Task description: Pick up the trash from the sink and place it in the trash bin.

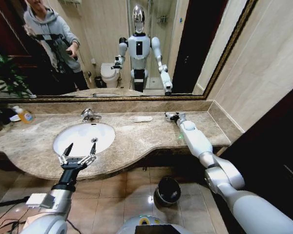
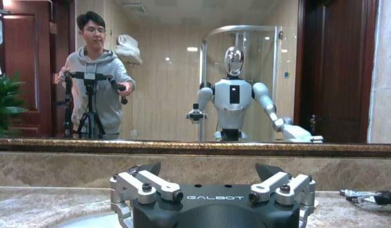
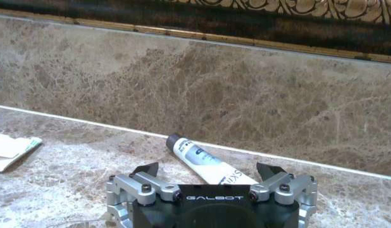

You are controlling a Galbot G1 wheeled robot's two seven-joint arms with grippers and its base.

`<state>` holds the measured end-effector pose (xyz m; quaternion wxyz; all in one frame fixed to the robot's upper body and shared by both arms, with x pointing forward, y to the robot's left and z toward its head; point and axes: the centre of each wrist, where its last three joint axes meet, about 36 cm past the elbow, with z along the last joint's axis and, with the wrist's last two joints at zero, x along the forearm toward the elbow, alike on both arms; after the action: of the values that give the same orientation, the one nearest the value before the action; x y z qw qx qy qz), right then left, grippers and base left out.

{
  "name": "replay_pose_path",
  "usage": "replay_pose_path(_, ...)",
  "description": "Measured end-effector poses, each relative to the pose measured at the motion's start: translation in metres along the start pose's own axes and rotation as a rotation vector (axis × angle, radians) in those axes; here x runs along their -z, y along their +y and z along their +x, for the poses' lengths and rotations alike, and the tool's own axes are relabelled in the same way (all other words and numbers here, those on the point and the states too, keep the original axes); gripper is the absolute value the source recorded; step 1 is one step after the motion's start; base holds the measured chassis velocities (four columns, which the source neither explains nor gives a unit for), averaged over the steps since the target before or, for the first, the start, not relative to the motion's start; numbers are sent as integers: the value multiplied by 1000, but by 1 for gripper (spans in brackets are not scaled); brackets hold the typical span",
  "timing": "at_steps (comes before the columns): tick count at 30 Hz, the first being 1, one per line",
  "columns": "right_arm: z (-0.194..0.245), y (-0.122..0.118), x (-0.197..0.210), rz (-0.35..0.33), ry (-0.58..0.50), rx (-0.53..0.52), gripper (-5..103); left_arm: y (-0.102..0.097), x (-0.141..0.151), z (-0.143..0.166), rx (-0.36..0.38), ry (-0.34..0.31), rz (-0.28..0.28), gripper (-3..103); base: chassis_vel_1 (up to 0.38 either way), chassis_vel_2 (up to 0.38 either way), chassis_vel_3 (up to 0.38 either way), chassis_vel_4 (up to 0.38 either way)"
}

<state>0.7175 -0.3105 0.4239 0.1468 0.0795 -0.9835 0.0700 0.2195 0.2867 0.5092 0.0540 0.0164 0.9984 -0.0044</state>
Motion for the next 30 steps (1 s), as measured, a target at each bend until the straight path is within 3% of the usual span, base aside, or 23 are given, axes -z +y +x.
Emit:
replay_pose_path(2, 0, 0, 0, -5, -1, 6, 99, 0, 0, 0, 0, 0, 0, 100, 0, 0, 0, 0)
replay_pose_path(3, 0, -1, 1, -7, -4, 10, 89, 0, 0, 0, 0, 0, 0, 100, 0, 0, 0, 0)
replay_pose_path(5, 1, -1, 2, -6, -5, 11, 89, 0, 0, 0, 0, 0, 0, 100, 0, 0, 0, 0)
replay_pose_path(10, 5, 1, 0, -1, -4, 26, 68, 0, 0, 0, 0, 0, 0, 100, 0, 0, 0, 0)
replay_pose_path(11, 5, 1, 0, -1, -4, 26, 68, 0, 0, 0, 0, 0, 0, 100, 0, 0, 0, 0)
replay_pose_path(18, 9, 6, -1, 9, 1, 39, 35, 0, 0, 0, 0, 0, 0, 100, 0, 0, 0, 0)
replay_pose_path(20, 9, 7, -1, 10, 1, 40, 35, 0, 0, 0, 0, 0, 0, 100, 0, 0, 0, 0)
replay_pose_path(27, 15, 8, 0, 14, -10, 38, 6, 0, 0, 0, 0, 0, 0, 100, 0, 0, 0, 0)
replay_pose_path(30, 22, 8, 1, 8, -17, 39, 3, 0, 0, 0, 0, 0, 0, 100, 0, 0, 0, 0)
